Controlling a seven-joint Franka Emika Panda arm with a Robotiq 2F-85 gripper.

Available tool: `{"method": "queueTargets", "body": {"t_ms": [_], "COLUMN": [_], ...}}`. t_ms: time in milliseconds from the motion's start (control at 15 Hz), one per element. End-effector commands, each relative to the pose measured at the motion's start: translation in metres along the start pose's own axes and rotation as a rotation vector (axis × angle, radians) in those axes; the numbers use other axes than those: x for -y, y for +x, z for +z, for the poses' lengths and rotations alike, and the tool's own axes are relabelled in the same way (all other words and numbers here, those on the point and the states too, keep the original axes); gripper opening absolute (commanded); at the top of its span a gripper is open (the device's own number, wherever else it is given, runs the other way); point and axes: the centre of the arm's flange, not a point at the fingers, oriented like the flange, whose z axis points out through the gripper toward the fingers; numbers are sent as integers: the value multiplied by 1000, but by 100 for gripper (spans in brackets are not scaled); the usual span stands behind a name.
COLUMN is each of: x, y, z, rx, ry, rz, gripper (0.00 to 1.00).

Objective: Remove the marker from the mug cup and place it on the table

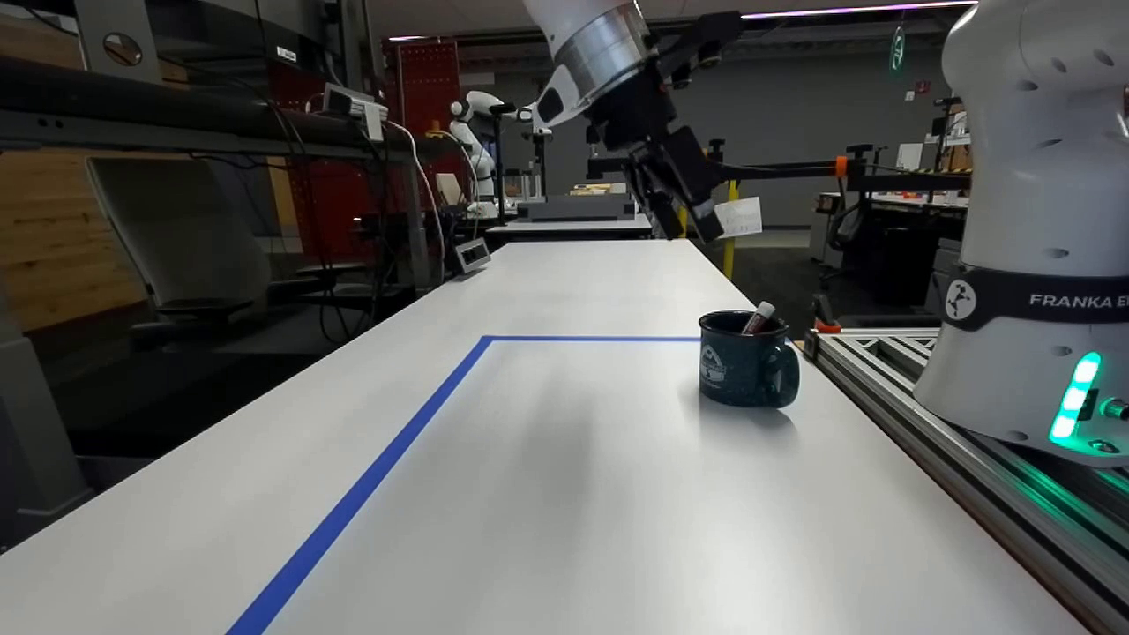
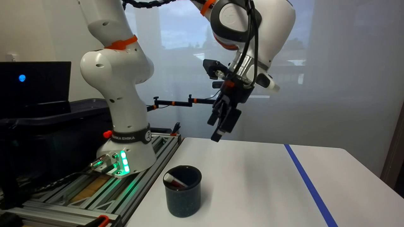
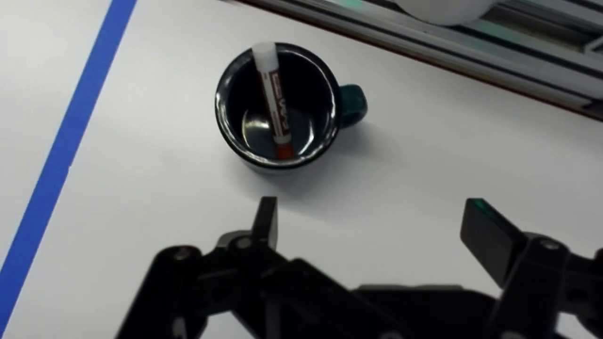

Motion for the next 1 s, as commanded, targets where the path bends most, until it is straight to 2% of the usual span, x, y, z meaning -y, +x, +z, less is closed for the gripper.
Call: {"method": "queueTargets", "body": {"t_ms": [0, 200, 667, 933], "x": [0, -1, 15, 23], "y": [-1, -2, 10, 12], "z": [5, 7, 55, 86], "rx": [11, 17, 86, 130], "ry": [-8, -15, -217, -275], "rz": [-10, -21, -92, -126], "gripper": [100, 100, 100, 100]}}
